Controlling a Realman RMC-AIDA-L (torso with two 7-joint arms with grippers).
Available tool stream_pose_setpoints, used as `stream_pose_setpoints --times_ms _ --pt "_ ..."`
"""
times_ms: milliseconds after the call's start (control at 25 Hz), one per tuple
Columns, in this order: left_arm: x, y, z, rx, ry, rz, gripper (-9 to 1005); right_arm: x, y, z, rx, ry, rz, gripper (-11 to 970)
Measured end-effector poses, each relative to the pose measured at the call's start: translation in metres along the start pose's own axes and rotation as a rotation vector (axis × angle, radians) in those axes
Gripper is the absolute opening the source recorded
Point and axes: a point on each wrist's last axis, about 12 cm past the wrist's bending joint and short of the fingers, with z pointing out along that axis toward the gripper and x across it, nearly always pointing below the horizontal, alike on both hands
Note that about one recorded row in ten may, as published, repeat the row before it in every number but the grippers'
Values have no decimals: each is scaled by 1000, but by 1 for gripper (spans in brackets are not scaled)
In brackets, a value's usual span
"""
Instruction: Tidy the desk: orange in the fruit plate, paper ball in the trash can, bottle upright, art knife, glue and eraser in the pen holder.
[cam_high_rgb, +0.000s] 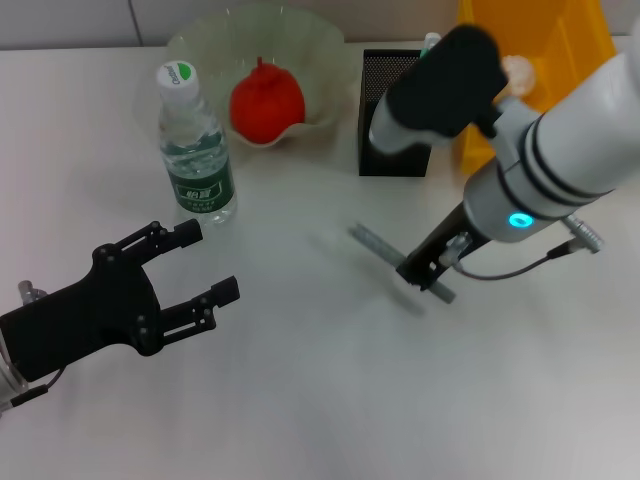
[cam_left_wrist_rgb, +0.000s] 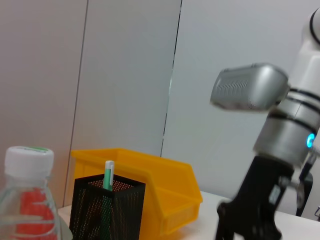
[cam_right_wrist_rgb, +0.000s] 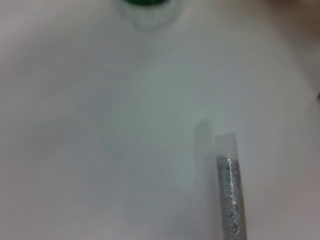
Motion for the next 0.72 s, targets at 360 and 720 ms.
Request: stream_pose_setpoints --times_ms 360,720 --pt "0 0 0 -2 -2 -3 817 -10 -18 -70 156 -480 -25 127" --pt "2 -1 3 -4 -12 -24 817 -25 -50 -44 268 -627 -3 124"
